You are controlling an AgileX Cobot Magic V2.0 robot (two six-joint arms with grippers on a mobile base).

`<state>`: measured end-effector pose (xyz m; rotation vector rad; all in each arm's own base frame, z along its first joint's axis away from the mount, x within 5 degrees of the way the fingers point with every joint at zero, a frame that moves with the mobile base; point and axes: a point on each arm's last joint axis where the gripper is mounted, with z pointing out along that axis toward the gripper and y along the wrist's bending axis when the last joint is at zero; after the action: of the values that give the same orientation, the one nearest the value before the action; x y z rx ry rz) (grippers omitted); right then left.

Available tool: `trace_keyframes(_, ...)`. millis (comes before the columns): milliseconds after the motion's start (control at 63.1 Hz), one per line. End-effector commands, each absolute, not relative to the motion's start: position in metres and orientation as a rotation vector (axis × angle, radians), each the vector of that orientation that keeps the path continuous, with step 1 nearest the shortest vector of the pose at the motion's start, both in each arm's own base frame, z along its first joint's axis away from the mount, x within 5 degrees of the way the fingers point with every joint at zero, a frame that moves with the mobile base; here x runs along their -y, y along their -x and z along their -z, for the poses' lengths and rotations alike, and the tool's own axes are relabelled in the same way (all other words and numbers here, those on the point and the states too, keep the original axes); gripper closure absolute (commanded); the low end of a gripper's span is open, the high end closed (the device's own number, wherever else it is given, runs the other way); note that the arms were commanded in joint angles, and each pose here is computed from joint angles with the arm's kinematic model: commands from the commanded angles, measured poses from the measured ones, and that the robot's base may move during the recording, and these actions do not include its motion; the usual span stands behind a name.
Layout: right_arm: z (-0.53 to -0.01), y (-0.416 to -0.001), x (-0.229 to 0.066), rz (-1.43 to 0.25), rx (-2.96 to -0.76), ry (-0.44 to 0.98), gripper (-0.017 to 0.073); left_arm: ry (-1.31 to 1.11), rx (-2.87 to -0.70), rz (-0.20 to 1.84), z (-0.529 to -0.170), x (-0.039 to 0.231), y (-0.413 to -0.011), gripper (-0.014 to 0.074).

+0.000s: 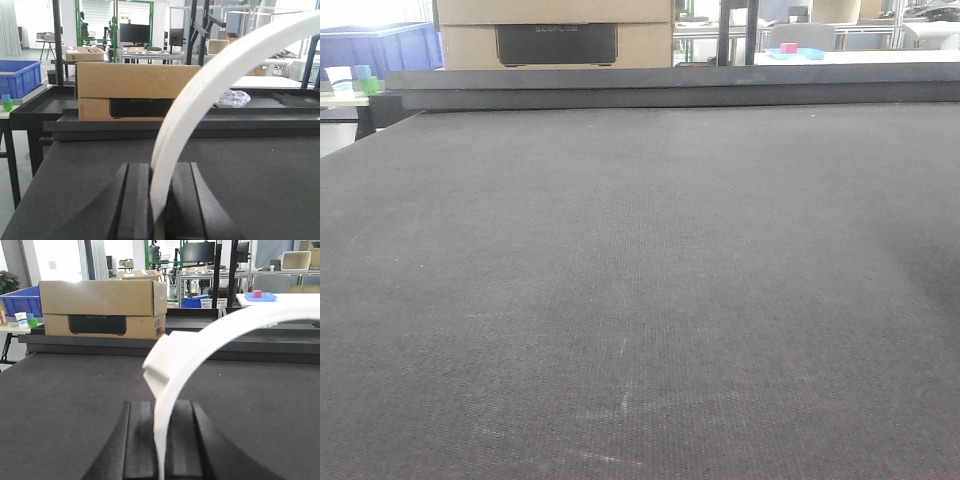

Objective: Grab PVC pipe and place in blue bin
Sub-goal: 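Drive the base away from the table carrying both pieces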

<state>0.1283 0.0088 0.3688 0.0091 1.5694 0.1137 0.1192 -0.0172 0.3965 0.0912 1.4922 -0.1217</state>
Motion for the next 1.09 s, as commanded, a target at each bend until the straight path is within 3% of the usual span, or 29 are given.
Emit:
trace_keyframes(0, -0.3710, -0.1265, -0.0088, -0.103, -1.549, 0.004, 0.0727, -0.082, -1.479, 0.121, -0.3984, 0.0149, -0.1091, 0.0704)
trace_keyframes(1078, -0.3714, -0.1265, -0.0088, -0.106, -1.545, 0.002, 0.0727, -0.080, -1.475, 0.120, -0.3990, 0.0142, -0.1060, 0.0704)
